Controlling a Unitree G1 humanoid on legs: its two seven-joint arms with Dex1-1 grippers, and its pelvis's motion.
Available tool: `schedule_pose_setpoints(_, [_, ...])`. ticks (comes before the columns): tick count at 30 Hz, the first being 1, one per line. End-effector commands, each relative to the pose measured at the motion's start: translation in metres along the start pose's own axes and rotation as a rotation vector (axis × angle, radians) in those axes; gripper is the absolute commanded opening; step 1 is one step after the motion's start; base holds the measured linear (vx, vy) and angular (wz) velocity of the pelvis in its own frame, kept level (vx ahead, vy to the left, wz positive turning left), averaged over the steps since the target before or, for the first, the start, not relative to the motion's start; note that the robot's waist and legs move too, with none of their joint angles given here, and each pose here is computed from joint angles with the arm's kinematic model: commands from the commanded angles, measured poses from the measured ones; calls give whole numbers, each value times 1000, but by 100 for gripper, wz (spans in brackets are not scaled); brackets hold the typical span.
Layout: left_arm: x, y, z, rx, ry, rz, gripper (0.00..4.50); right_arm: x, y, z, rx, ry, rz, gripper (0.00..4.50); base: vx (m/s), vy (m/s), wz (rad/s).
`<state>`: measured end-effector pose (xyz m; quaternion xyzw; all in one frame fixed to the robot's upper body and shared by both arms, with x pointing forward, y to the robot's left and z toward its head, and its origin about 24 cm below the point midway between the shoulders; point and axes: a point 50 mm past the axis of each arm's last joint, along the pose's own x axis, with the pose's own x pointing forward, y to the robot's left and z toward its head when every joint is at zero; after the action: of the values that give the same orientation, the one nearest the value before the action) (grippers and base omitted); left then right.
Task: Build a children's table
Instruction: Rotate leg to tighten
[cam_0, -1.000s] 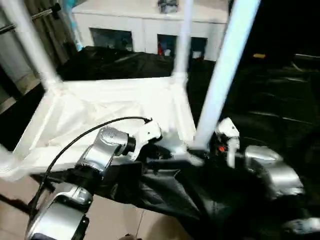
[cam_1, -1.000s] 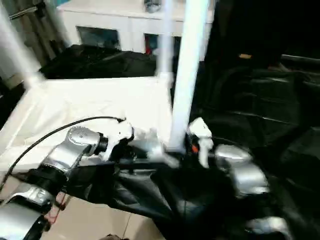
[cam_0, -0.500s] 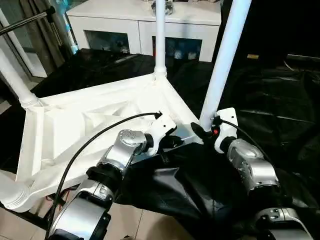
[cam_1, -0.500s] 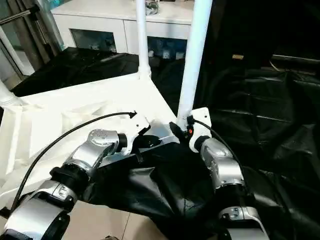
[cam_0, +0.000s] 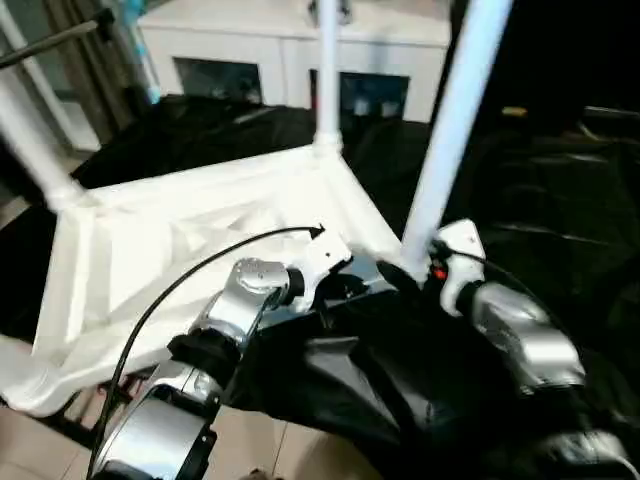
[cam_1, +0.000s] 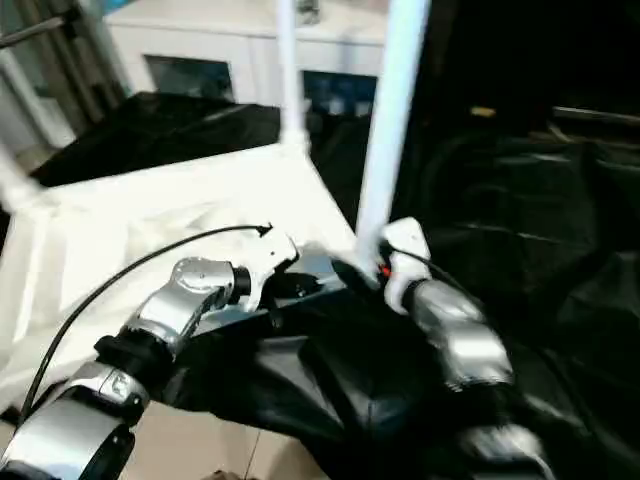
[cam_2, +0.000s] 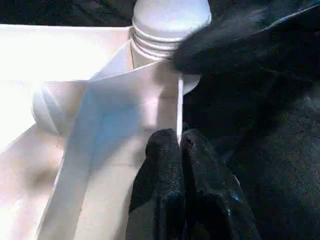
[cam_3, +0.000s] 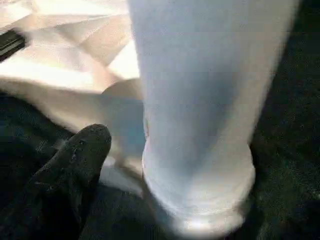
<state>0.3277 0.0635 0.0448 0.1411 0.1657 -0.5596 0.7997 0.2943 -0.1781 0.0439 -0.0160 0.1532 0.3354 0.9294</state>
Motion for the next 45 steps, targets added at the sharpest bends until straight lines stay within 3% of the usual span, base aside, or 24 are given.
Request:
schedule_pose_setpoints(1, [1,-2,3,-4,-48,8,0,3,20,6,-16,-26,152,444,0,0,0])
schedule_pose_setpoints(4, [1,-3,2,-5,-48,-5,0,-11,19,9,-86,-39,161,444,0,0,0])
schedule_pose_setpoints(8, [0,-4,2,1,-49,-11,0,-21,20,8,-52,-22,146,444,0,0,0])
schedule_pose_setpoints(14, [0,-5,5,23,-82,-12,0,-14,29,2,-74,-16,75,444,0,0,0])
schedule_pose_setpoints(24, [-2,-8,2,71,-69,-27,0,-2,43,1,4,-37,76,444,0,0,0])
schedule_pose_setpoints(45, [-2,-8,2,69,-70,-30,0,-2,44,0,12,-24,89,444,0,0,0])
